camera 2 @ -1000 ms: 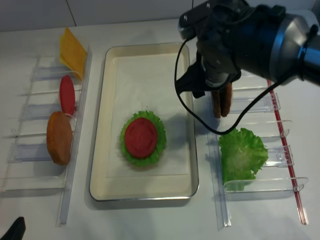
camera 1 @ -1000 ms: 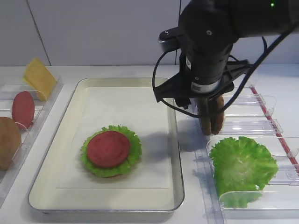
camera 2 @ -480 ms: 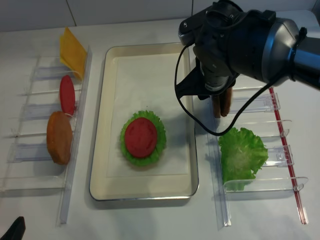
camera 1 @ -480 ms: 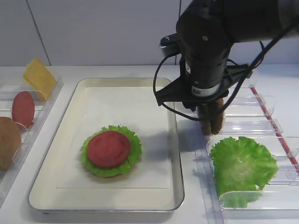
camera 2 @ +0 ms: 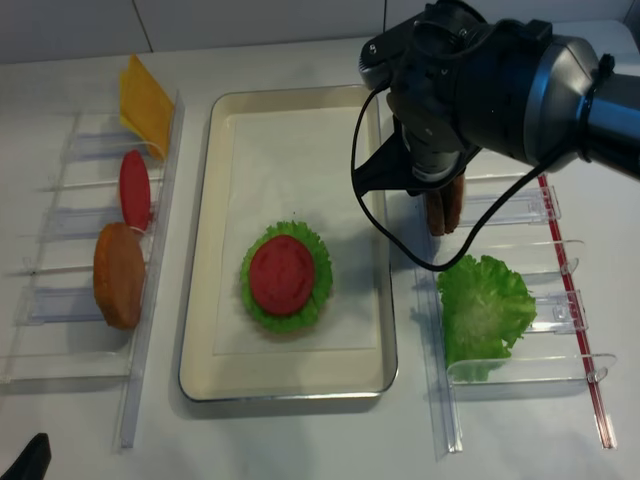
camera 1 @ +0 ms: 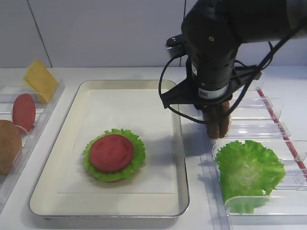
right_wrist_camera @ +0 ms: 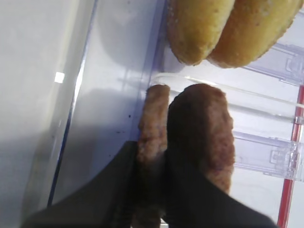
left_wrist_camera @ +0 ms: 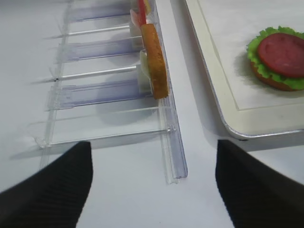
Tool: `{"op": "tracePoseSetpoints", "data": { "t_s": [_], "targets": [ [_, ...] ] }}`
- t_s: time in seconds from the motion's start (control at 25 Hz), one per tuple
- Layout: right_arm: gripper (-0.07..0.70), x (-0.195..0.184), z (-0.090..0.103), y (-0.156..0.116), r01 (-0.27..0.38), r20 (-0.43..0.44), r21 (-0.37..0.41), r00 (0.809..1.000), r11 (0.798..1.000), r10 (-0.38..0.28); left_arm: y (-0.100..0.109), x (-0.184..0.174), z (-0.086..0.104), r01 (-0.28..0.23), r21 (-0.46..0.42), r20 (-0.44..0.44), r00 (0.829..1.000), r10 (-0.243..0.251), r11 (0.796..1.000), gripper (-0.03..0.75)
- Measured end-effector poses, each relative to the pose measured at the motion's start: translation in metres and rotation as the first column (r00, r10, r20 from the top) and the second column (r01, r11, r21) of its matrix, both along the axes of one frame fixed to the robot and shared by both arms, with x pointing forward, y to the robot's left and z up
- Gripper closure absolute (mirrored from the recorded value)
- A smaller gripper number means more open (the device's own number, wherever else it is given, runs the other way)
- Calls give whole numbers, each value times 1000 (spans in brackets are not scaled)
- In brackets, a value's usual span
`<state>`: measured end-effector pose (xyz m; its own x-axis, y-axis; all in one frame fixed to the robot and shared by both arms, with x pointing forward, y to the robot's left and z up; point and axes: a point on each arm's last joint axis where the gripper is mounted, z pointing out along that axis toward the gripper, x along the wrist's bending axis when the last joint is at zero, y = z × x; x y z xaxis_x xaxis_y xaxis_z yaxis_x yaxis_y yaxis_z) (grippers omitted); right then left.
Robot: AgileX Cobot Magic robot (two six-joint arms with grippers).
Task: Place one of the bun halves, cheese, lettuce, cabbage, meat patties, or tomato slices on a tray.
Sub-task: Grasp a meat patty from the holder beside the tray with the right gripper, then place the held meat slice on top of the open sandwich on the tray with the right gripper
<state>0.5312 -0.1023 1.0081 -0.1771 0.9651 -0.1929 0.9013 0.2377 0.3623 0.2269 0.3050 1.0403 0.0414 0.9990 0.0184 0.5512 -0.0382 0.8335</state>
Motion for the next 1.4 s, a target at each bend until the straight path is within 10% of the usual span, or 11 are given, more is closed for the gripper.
{"op": "tracePoseSetpoints", "data": {
  "t_s": [0.76, 1.4],
  "targets": [
    [475, -49, 75, 13, -106, 137, 248, 988, 963, 74, 0, 0, 0, 0, 0, 0, 1000, 0, 1000, 195],
    [475, -53, 71, 33, -268, 66, 656, 952, 706, 300, 0, 0, 0, 0, 0, 0, 1000, 0, 1000, 195]
  ]
}}
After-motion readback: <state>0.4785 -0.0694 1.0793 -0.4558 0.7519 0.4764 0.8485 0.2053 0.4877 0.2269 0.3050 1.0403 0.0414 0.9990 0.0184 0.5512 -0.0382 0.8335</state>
